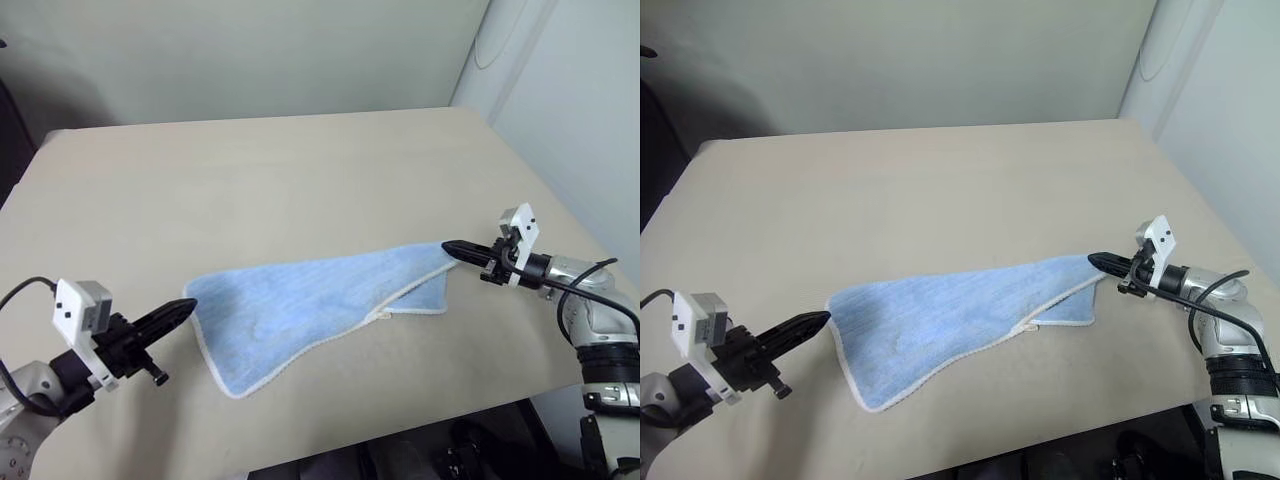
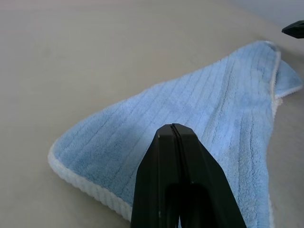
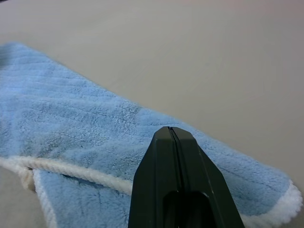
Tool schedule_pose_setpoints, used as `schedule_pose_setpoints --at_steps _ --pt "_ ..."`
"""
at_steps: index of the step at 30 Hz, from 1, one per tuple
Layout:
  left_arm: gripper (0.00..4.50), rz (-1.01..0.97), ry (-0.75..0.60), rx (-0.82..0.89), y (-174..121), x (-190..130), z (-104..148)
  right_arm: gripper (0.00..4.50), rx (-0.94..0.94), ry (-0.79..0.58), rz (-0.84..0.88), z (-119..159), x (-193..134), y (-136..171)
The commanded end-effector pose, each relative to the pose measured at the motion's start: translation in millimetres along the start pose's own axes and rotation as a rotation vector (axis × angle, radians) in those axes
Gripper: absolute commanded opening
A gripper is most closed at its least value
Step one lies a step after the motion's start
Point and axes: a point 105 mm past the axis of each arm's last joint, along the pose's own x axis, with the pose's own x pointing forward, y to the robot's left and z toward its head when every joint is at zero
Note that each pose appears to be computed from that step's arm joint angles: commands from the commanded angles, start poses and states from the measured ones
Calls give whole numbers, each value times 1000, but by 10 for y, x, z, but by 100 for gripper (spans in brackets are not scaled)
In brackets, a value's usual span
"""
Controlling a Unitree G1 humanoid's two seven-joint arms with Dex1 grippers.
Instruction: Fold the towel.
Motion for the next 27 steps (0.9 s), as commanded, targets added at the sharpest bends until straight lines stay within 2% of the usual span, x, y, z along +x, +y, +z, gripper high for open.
schedule_pose_setpoints --at_steps 1,12,27 --pt "3 -17 -7 17 -35 -2 54 0 -31 -47 -25 165 -115 -22" --pt "3 -35 -12 25 -46 100 81 0 -25 -55 -94 156 -162 -96" --pt "3 -73 -15 19 -153 286 -40 0 -50 -46 -198 154 -110 -246"
